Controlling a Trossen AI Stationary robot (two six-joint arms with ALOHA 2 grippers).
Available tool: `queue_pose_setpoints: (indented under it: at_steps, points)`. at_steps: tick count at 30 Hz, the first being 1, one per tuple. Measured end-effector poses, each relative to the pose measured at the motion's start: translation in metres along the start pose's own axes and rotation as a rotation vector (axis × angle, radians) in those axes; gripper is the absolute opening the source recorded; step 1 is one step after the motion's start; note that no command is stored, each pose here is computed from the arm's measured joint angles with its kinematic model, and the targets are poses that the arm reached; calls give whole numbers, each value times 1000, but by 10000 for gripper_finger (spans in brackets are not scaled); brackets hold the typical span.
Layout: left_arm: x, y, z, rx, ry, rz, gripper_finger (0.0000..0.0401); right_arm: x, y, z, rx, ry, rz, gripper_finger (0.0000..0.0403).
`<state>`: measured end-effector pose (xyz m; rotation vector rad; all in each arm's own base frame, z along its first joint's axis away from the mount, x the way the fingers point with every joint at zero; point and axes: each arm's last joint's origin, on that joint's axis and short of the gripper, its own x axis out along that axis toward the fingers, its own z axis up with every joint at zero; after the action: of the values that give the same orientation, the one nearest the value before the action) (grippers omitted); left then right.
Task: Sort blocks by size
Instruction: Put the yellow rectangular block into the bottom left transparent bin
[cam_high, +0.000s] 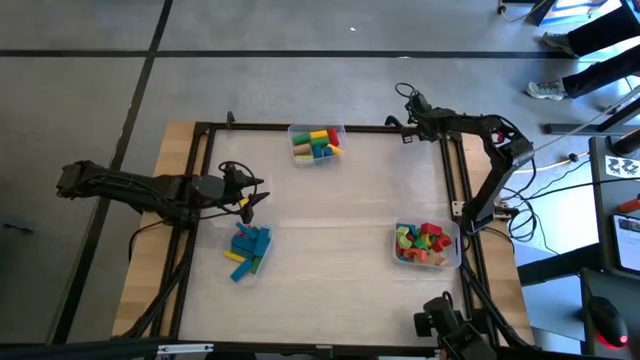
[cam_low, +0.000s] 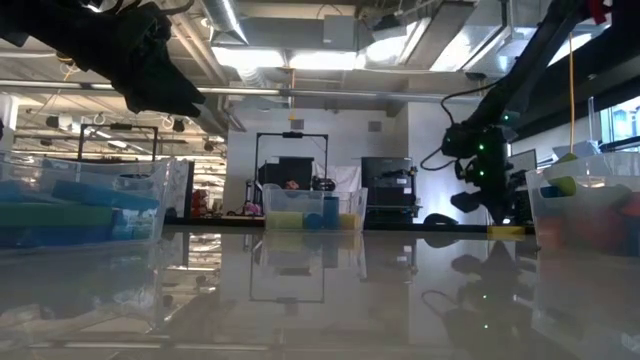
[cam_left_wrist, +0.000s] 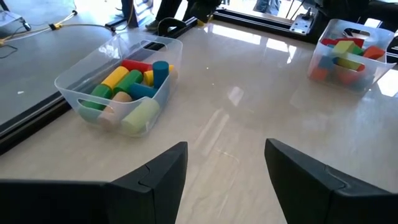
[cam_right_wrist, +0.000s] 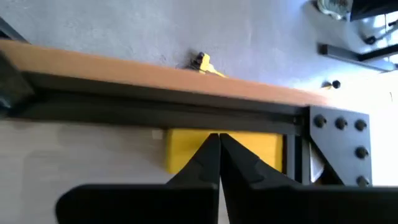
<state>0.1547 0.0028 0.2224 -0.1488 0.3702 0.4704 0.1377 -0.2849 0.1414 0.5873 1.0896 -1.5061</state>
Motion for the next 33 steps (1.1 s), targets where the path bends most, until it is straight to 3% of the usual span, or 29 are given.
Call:
queue_pose_setpoints:
  at_steps: [10, 15, 25, 33]
  points:
    - [0, 0, -1, 6, 8, 2, 210, 16, 7, -5, -36, 50, -17, 7]
    - [0, 0, 0, 4, 1, 3, 210, 5, 18, -4, -111, 17, 3, 7]
    - [0, 0, 2, 13, -23, -4, 210, -41, 74, -15, -255, -32, 391, 7]
    - [0, -1, 4, 25, -40, -8, 210, -72, 115, -44, -421, -51, 504, 7]
